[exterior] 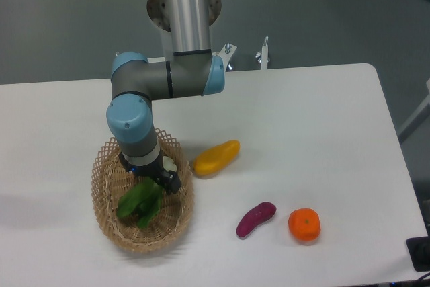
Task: Pick up the green vegetable from the basket
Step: 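Close the gripper on the green bok choy leaves in the basket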
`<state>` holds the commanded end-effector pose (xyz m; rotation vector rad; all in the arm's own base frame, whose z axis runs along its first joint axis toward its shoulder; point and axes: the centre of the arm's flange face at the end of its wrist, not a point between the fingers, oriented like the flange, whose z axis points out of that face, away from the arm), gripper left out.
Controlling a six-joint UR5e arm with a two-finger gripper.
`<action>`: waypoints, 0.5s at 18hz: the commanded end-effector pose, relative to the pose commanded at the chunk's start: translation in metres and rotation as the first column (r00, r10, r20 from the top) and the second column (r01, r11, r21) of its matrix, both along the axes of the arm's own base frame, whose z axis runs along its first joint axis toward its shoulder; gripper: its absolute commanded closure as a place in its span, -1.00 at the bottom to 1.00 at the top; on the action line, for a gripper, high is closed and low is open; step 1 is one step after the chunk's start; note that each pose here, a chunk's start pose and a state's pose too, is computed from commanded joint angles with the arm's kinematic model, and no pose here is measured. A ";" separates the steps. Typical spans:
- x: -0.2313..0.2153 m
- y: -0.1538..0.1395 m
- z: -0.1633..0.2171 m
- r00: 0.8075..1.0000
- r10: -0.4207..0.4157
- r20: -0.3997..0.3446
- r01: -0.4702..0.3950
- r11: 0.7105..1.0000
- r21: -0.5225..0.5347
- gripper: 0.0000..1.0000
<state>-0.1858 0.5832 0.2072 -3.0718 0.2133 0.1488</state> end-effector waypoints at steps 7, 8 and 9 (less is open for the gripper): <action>-0.001 -0.001 0.000 1.000 -0.002 -0.010 0.002 1.000 0.001 0.06; -0.001 0.000 0.002 1.000 -0.002 -0.013 0.002 1.000 0.007 0.08; -0.001 -0.001 0.003 1.000 -0.004 -0.013 0.004 1.000 0.007 0.08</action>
